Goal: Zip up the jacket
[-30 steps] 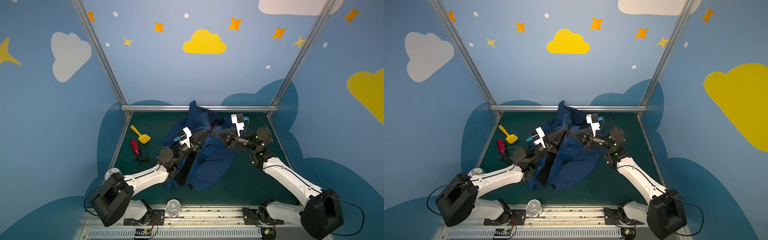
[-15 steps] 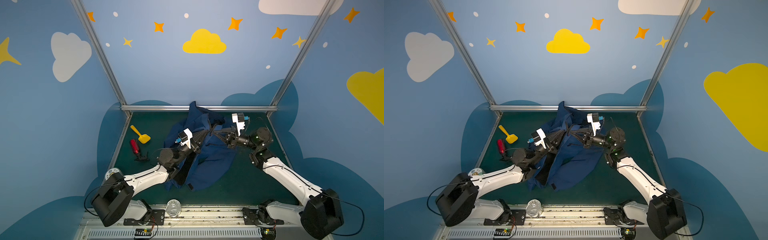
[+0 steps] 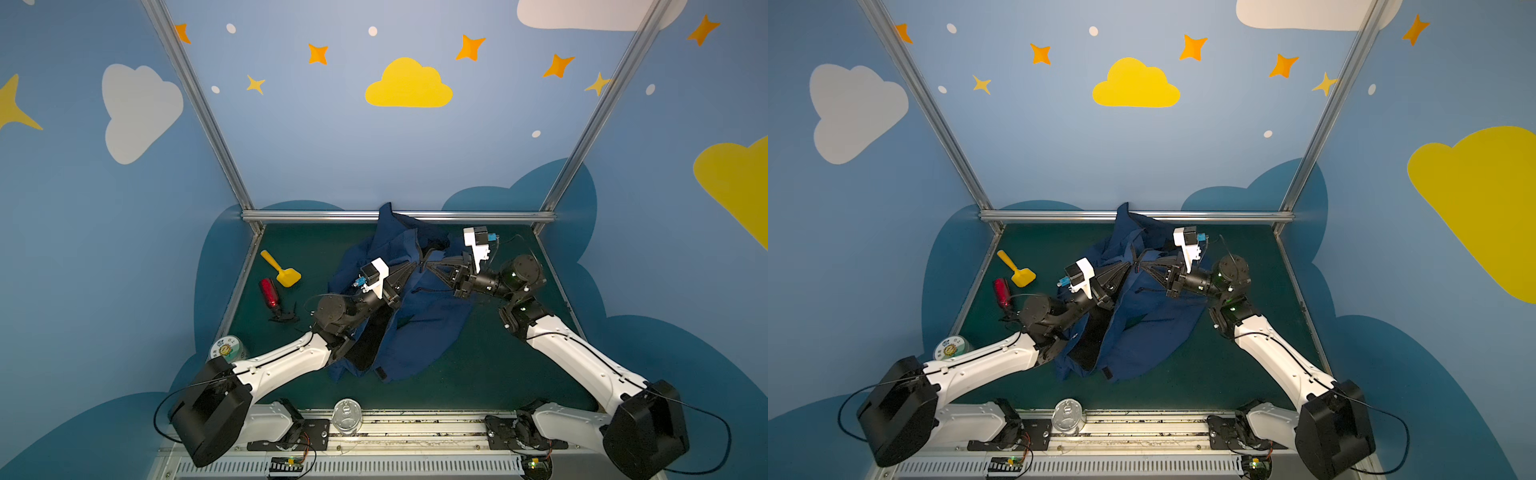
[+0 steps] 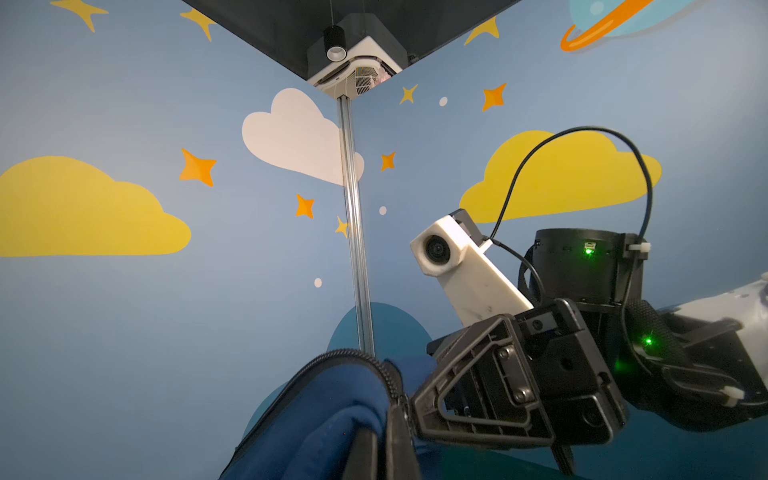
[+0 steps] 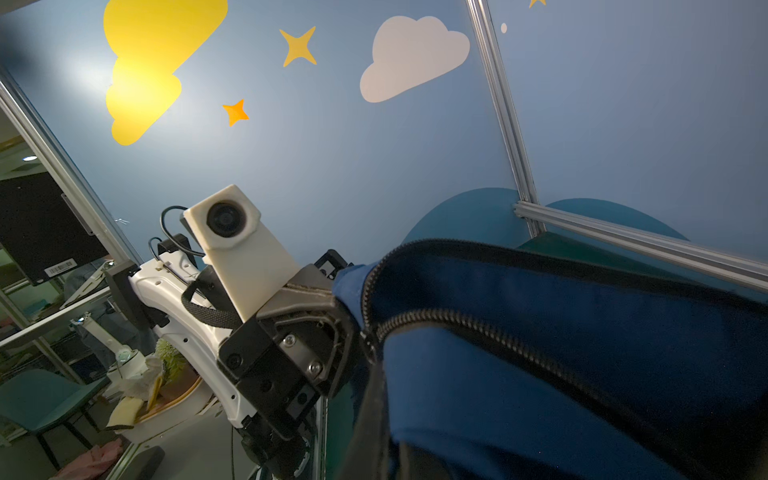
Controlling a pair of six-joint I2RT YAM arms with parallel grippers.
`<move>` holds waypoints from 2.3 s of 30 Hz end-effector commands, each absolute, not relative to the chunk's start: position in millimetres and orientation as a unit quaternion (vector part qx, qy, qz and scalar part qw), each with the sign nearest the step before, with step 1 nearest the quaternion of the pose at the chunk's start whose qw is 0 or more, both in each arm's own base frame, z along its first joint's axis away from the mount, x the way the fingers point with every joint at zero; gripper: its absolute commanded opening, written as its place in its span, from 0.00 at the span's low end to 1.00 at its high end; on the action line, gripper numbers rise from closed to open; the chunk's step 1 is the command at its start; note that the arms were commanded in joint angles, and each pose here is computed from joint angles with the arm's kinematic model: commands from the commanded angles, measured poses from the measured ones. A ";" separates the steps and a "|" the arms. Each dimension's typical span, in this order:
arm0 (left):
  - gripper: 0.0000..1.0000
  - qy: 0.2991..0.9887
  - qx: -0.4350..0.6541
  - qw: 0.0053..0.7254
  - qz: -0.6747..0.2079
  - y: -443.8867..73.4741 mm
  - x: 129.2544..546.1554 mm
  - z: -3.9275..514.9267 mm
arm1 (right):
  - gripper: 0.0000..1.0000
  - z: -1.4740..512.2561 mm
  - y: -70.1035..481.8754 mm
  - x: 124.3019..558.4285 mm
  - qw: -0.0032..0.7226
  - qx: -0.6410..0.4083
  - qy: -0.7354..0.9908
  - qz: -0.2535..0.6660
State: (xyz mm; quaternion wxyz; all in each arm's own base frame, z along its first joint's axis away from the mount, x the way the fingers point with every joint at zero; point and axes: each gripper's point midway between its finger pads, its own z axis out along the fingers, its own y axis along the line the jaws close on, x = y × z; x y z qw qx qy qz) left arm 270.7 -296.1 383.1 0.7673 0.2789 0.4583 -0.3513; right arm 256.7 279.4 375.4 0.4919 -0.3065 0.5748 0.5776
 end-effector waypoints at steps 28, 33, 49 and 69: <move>0.03 0.661 0.244 0.507 -0.496 -312.4 347.2 233.2 | 0.00 254.5 252.3 370.6 0.471 -0.151 0.671 0.553; 0.03 0.695 0.236 0.449 -0.510 -316.4 351.8 212.5 | 0.00 240.7 261.9 367.0 0.435 -0.147 0.673 0.580; 0.03 0.733 0.227 0.370 -0.524 -317.9 352.8 230.9 | 0.39 206.4 263.5 325.2 0.382 -0.157 0.721 0.556; 0.03 0.754 0.197 0.304 -0.548 -314.1 349.7 234.1 | 0.54 233.4 213.5 263.9 0.454 -0.325 0.776 0.293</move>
